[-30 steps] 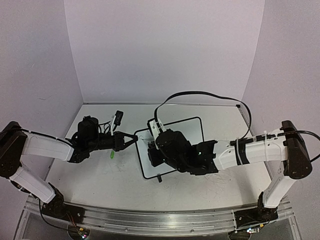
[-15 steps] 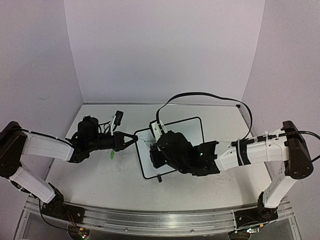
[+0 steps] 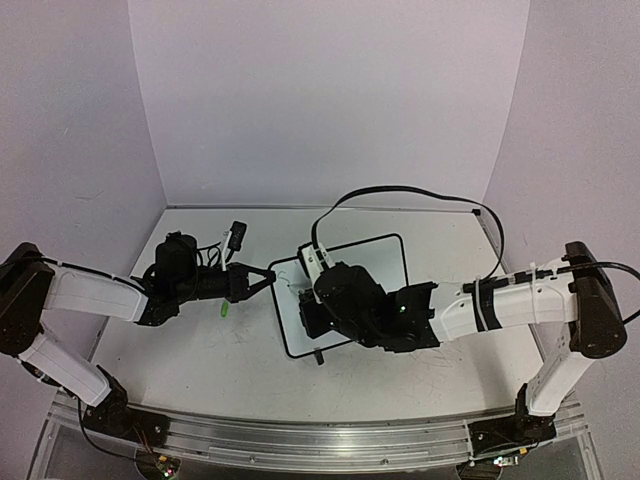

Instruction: Write a sentence on the whiteboard

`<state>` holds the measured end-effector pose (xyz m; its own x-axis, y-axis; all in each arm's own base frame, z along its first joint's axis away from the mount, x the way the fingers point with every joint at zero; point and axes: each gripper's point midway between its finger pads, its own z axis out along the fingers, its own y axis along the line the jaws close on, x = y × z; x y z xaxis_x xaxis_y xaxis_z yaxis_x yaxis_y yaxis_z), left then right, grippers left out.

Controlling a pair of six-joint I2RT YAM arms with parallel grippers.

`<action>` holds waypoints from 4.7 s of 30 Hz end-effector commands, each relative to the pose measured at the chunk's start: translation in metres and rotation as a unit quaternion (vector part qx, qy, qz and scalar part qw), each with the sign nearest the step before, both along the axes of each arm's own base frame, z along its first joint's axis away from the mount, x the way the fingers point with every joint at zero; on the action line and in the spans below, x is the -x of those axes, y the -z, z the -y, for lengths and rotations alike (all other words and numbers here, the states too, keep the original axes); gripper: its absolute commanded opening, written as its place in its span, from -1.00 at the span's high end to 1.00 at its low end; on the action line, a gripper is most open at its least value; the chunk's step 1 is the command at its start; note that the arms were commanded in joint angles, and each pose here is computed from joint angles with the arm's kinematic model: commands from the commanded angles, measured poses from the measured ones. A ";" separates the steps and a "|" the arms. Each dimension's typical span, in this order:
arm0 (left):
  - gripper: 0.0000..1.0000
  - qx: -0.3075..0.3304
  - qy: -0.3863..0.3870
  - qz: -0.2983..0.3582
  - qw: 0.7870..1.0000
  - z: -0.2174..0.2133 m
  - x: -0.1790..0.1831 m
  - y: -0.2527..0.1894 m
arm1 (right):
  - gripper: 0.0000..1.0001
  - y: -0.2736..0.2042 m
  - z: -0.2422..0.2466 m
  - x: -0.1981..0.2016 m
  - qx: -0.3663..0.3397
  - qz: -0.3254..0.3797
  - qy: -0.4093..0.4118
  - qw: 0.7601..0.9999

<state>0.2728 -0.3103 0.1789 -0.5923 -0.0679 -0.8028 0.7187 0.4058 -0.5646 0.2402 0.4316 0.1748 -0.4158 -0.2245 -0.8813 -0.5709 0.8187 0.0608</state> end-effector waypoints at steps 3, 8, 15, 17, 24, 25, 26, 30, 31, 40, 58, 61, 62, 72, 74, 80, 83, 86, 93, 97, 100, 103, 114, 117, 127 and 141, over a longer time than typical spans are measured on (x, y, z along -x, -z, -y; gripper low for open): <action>1.00 0.025 -0.001 0.040 0.999 0.001 -0.004 -0.030 | 1.00 -0.005 -0.002 0.000 -0.004 0.000 -0.003 1.000; 1.00 0.026 -0.001 0.042 0.999 0.001 -0.004 -0.031 | 1.00 -0.007 -0.007 -0.001 -0.004 0.003 -0.006 1.000; 1.00 0.026 0.000 0.042 0.999 0.001 -0.004 -0.032 | 1.00 -0.011 -0.014 -0.003 -0.006 0.008 -0.009 1.000; 1.00 0.026 0.000 0.042 0.999 0.001 -0.004 -0.032 | 1.00 -0.012 -0.016 -0.004 -0.006 0.009 -0.009 1.000; 1.00 0.026 0.000 0.042 0.999 0.000 -0.003 -0.032 | 1.00 -0.013 -0.021 -0.005 -0.006 0.010 -0.013 1.000; 1.00 0.026 -0.001 0.043 0.999 0.000 -0.003 -0.032 | 1.00 -0.013 -0.021 -0.005 -0.006 0.011 -0.014 1.000; 1.00 0.026 -0.001 0.042 0.999 0.000 -0.003 -0.032 | 1.00 -0.015 -0.022 -0.005 -0.007 0.012 -0.014 1.000; 1.00 0.026 -0.001 0.042 0.999 0.001 -0.004 -0.032 | 1.00 -0.024 -0.021 -0.002 -0.016 0.013 -0.021 1.000; 1.00 0.026 -0.001 0.043 0.999 0.001 -0.004 -0.032 | 1.00 -0.032 -0.017 0.001 -0.028 0.013 -0.026 0.999; 1.00 0.023 0.000 0.042 0.999 0.001 -0.005 -0.030 | 1.00 -0.048 0.014 -0.012 -0.046 0.025 -0.003 0.999; 1.00 0.023 -0.001 0.044 0.999 0.001 -0.005 -0.031 | 1.00 -0.044 -0.001 -0.020 -0.035 0.032 -0.007 0.999; 1.00 0.023 -0.001 0.044 0.999 0.001 -0.005 -0.031 | 1.00 -0.044 -0.002 -0.020 -0.035 0.032 -0.008 0.999; 1.00 0.023 -0.001 0.044 0.999 0.001 -0.005 -0.031 | 1.00 -0.043 -0.003 -0.020 -0.034 0.032 -0.009 0.999; 1.00 0.023 -0.002 0.045 0.999 0.000 -0.004 -0.032 | 1.00 -0.042 -0.002 -0.023 -0.031 0.035 0.001 0.999; 1.00 0.023 -0.001 0.044 0.999 0.000 -0.004 -0.031 | 1.00 -0.041 -0.001 -0.024 -0.029 0.036 0.003 0.999; 1.00 0.023 -0.002 0.044 0.999 0.000 -0.004 -0.031 | 1.00 -0.036 0.002 -0.022 -0.023 0.028 0.002 0.999; 1.00 0.023 -0.002 0.044 0.999 0.000 -0.004 -0.031 | 1.00 -0.034 0.003 -0.020 -0.022 0.024 0.000 0.999; 1.00 0.024 -0.001 0.045 0.999 0.000 -0.004 -0.032 | 1.00 -0.031 0.003 -0.018 -0.022 0.017 -0.003 1.000; 1.00 0.025 -0.001 0.045 0.999 0.000 -0.003 -0.033 | 1.00 -0.027 0.004 -0.016 -0.021 0.010 -0.005 1.000; 1.00 0.025 -0.001 0.045 0.999 0.000 -0.003 -0.033 | 1.00 -0.025 0.005 -0.014 -0.020 0.006 -0.006 1.000; 1.00 0.024 -0.001 0.045 0.999 0.000 -0.003 -0.033 | 1.00 -0.022 0.006 -0.013 -0.019 0.003 -0.006 1.000; 1.00 0.024 -0.001 0.046 0.999 0.000 -0.004 -0.033 | 1.00 -0.021 0.005 -0.011 -0.019 0.001 -0.008 1.000; 1.00 0.024 -0.001 0.045 0.999 0.000 -0.004 -0.033 | 1.00 -0.014 0.008 -0.007 -0.015 -0.007 -0.004 1.000; 1.00 0.024 0.000 0.045 0.999 0.001 -0.004 -0.033 | 1.00 -0.011 0.009 -0.005 -0.014 -0.011 -0.005 1.000; 1.00 0.025 0.001 0.045 0.999 0.001 -0.004 -0.033 | 1.00 -0.010 0.017 -0.005 -0.013 -0.010 0.010 1.000; 1.00 0.025 0.002 0.044 0.999 0.001 -0.003 -0.033 | 1.00 -0.051 0.001 -0.001 -0.072 0.027 -0.034 0.996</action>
<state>0.2714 -0.3104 0.1800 -0.5922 -0.0652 -0.8031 0.7216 0.4007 -0.5646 0.2401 0.4157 0.1964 -0.4010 -0.1749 -0.8992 -0.5945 0.7965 0.1102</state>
